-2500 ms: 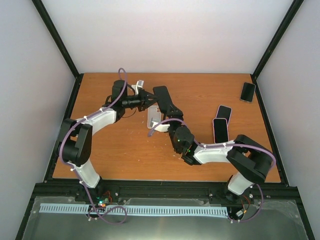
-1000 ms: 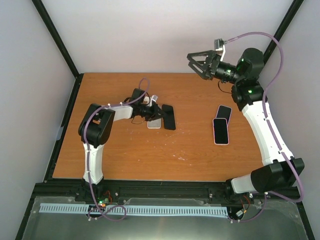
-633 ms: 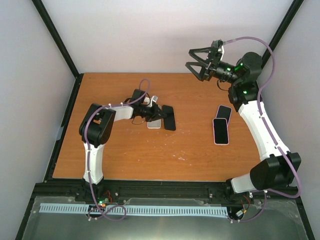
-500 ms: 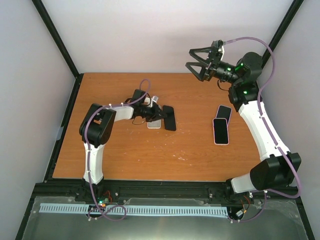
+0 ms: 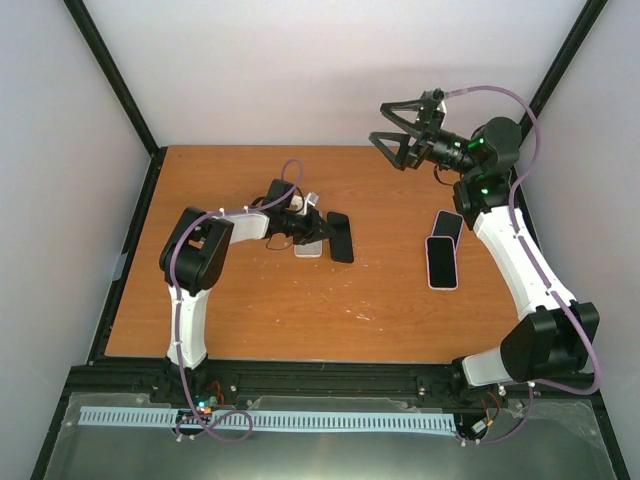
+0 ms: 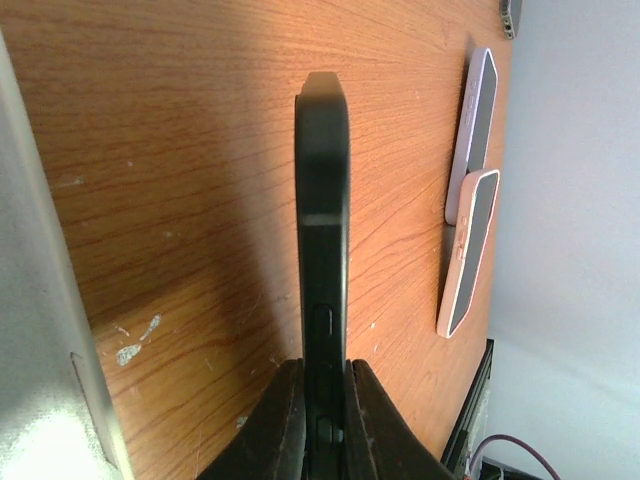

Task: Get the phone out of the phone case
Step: Place the phone at the center of the board, then pick up the phone at the center of the board.

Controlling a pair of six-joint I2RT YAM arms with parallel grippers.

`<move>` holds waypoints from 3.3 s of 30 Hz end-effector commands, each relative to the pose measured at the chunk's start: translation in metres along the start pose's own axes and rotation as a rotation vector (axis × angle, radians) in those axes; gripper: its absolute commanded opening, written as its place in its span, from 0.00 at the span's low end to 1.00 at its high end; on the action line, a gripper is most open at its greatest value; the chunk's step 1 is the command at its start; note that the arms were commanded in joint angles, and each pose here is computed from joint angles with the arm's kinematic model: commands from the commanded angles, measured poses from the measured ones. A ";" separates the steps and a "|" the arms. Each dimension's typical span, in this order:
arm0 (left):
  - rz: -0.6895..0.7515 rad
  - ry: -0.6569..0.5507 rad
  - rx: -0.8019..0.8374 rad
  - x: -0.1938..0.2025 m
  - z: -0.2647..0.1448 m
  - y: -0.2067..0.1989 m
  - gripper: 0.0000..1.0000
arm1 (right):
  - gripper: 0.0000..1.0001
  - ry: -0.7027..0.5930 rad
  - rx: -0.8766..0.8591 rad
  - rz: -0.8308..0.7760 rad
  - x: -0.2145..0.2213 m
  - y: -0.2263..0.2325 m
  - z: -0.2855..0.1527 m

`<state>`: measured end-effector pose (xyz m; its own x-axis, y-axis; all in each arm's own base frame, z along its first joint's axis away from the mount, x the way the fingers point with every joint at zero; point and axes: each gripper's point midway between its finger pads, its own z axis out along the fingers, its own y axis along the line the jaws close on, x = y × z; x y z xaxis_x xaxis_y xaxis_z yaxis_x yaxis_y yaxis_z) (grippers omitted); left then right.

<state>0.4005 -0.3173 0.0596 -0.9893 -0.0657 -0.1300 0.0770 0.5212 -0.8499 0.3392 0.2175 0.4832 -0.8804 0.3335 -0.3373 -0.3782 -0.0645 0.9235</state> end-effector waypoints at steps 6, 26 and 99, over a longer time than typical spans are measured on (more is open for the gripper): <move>0.052 -0.030 0.042 -0.014 -0.003 -0.023 0.01 | 1.00 -0.005 -0.077 -0.031 0.005 0.027 -0.011; 0.073 -0.008 -0.020 -0.019 0.002 -0.013 0.01 | 1.00 0.004 0.141 -0.139 0.014 -0.024 -0.016; 0.401 -0.396 -0.085 -0.054 -0.116 -0.124 1.00 | 1.00 0.164 1.585 -0.253 0.075 -0.298 -0.263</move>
<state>0.4269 -0.2828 0.2141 -0.7999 -0.1425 -0.5830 0.3754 0.6392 -0.6712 0.3061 0.0232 0.1517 -0.8910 0.0547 -0.4507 0.0151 0.9957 0.0911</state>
